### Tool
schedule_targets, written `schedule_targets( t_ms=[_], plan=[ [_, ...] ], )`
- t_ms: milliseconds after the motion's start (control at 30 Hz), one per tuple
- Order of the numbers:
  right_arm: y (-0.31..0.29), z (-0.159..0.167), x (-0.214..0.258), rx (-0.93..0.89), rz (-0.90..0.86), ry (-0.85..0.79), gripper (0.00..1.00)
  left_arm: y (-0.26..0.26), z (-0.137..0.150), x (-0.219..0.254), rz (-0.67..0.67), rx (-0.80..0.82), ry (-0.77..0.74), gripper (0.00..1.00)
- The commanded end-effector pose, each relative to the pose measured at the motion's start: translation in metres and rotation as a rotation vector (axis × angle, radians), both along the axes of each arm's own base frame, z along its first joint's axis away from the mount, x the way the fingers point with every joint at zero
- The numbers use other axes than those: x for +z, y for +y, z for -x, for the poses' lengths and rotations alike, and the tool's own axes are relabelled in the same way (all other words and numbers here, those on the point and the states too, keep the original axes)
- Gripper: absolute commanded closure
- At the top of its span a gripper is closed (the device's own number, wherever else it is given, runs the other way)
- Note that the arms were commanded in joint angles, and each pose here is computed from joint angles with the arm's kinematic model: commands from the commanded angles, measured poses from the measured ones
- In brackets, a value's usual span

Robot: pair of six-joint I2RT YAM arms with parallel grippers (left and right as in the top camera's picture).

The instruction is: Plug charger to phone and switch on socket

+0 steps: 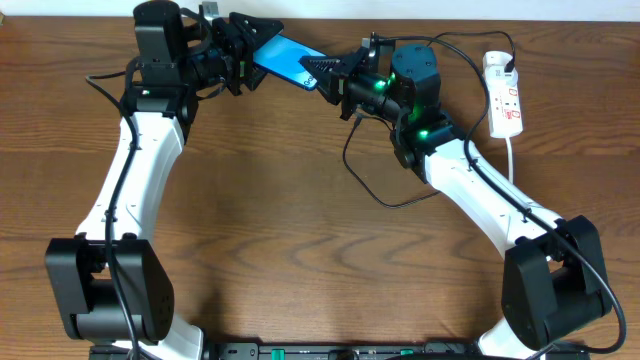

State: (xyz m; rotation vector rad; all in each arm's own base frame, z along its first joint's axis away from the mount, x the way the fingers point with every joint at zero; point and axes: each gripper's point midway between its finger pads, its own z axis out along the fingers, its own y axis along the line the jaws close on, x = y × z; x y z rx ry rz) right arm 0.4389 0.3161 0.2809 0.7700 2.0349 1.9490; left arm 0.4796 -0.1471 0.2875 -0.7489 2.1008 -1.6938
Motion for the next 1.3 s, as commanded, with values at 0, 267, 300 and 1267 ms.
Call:
schedule_targets(
  t_ms=[0, 267, 300, 1267],
  plan=[
    [0.018, 0.019, 0.002, 0.101, -0.006, 0.013, 0.99, 0.003, -0.006, 0.008, 0.004, 0.020, -0.037, 0.46],
    [0.017, 0.016, 0.001, 0.080, -0.001, 0.018, 0.99, 0.009, -0.012, 0.006, -0.005, 0.069, -0.027, 0.57],
    [0.017, 0.017, 0.000, 0.080, 0.000, 0.020, 0.99, 0.009, -0.013, 0.006, -0.005, 0.073, -0.025, 0.57],
    [0.021, 0.018, -0.002, 0.075, 0.034, -0.020, 0.83, 0.018, -0.022, 0.003, -0.024, 0.148, -0.018, 0.93]
  ],
)
